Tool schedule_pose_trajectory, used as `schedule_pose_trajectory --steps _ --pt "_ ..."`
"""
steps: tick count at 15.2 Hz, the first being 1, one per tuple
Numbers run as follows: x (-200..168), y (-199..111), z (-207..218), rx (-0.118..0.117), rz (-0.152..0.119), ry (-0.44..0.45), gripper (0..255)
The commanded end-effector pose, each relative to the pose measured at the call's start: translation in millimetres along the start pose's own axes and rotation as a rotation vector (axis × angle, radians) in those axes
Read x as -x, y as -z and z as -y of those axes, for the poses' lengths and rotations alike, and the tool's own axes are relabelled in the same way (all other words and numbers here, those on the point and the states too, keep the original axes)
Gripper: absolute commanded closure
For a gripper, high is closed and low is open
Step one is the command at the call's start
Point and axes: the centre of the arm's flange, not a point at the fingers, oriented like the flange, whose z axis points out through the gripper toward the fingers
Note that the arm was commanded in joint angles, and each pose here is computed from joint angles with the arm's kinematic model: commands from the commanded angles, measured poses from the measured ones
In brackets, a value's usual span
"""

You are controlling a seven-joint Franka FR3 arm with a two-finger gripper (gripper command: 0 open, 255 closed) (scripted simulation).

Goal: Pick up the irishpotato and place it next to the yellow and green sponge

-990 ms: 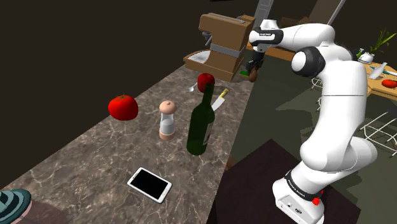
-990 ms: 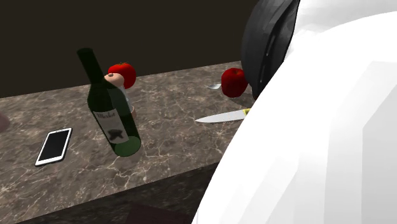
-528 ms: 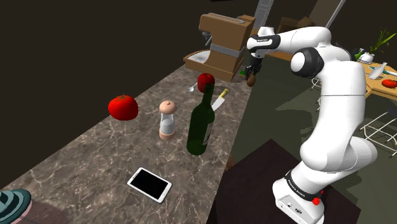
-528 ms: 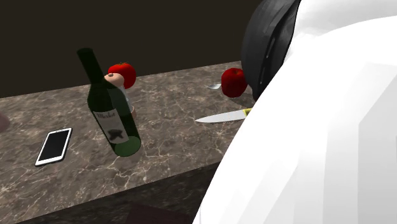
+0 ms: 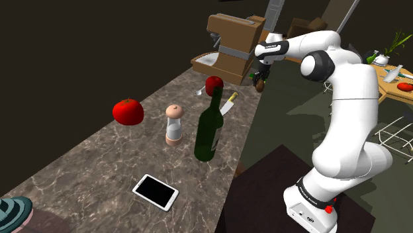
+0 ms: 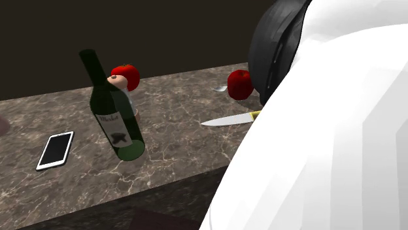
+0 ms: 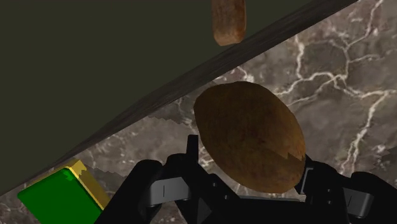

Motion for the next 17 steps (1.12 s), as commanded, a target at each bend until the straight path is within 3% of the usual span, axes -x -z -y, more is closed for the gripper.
schedule_pose_trajectory --steps 1,6,7,12,16,17 --pt "3 -11 -1 -0.006 0.016 -0.002 255" --pt "3 -11 -1 -0.006 0.016 -0.002 255" --pt "5 -8 -1 -0.006 0.016 -0.002 0" --pt "3 -11 -1 -0.006 0.016 -0.002 0" --pt "3 39 -1 -0.006 0.016 -0.002 0" --pt "3 39 -1 -0.006 0.016 -0.002 0"
